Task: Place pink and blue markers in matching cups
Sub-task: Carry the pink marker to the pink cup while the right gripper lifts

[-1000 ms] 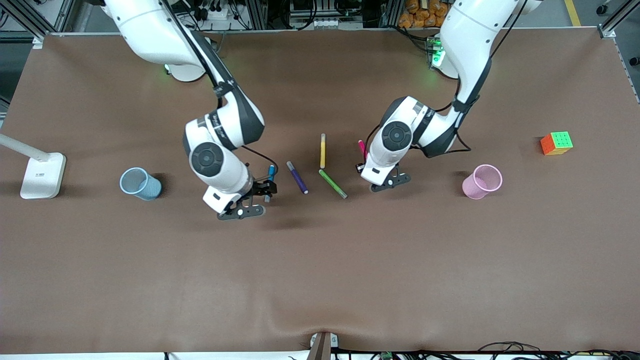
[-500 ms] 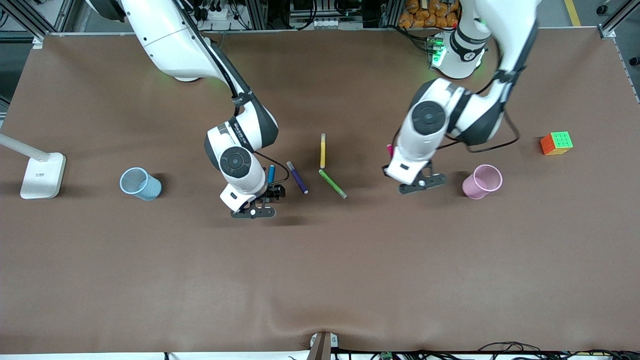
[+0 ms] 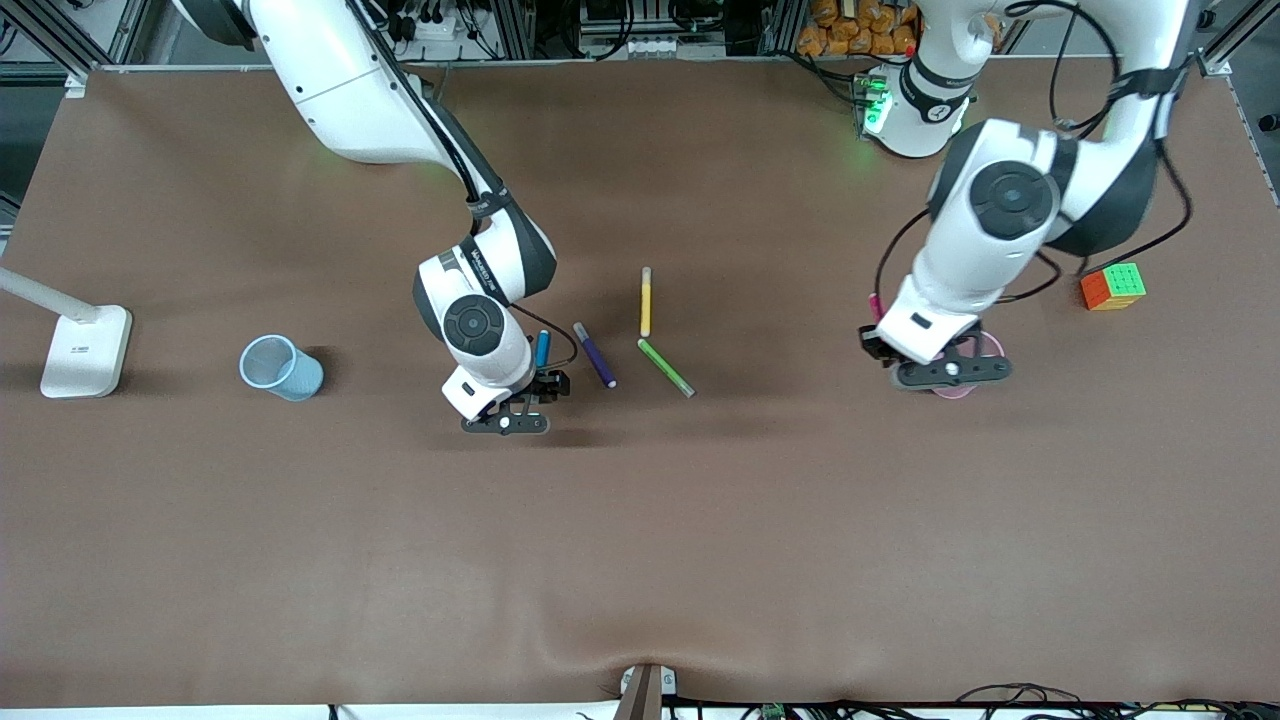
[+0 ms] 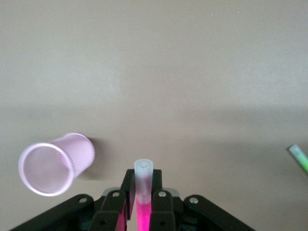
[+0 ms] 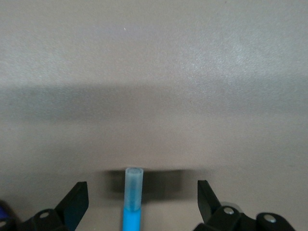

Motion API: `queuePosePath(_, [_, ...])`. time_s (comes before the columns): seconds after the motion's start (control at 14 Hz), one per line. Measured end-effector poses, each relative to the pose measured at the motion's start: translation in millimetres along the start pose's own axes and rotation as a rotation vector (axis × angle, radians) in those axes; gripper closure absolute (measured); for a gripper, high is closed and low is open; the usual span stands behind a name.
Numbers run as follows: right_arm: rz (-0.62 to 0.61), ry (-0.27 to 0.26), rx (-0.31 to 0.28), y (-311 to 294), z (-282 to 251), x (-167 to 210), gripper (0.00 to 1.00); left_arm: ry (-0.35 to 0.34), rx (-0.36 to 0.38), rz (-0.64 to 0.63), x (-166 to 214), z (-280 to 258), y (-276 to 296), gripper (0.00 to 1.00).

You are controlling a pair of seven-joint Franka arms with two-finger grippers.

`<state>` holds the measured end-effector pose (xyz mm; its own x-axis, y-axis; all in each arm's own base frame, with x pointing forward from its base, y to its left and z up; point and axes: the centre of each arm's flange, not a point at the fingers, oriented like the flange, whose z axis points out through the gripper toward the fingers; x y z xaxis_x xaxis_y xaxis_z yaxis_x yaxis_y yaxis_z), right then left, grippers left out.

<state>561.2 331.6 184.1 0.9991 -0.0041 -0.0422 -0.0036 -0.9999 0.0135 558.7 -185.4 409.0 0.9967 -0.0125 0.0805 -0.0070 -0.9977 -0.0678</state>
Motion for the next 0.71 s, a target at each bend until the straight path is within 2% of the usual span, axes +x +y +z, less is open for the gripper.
queuePosePath(0.07, [-0.001,0.002,0.001,1,4,-2,0.00,0.008,0.002,0.037,4,-5,-16,0.83])
queuePosePath(0.14, [-0.002,0.002,0.000,1,6,-4,0.09,0.015,0.004,0.069,8,-8,-34,0.83])
queuePosePath(0.57, [-0.013,0.019,0.009,-6,4,-6,0.77,0.060,0.014,0.240,16,-12,-95,0.83])
queuePosePath(0.64, [-0.013,0.021,0.010,-7,4,-6,0.84,0.082,0.014,0.270,16,-5,-106,0.83])
queuePosePath(0.71, [-0.014,0.023,0.011,-7,2,-5,0.83,0.105,0.014,0.286,15,5,-117,0.83])
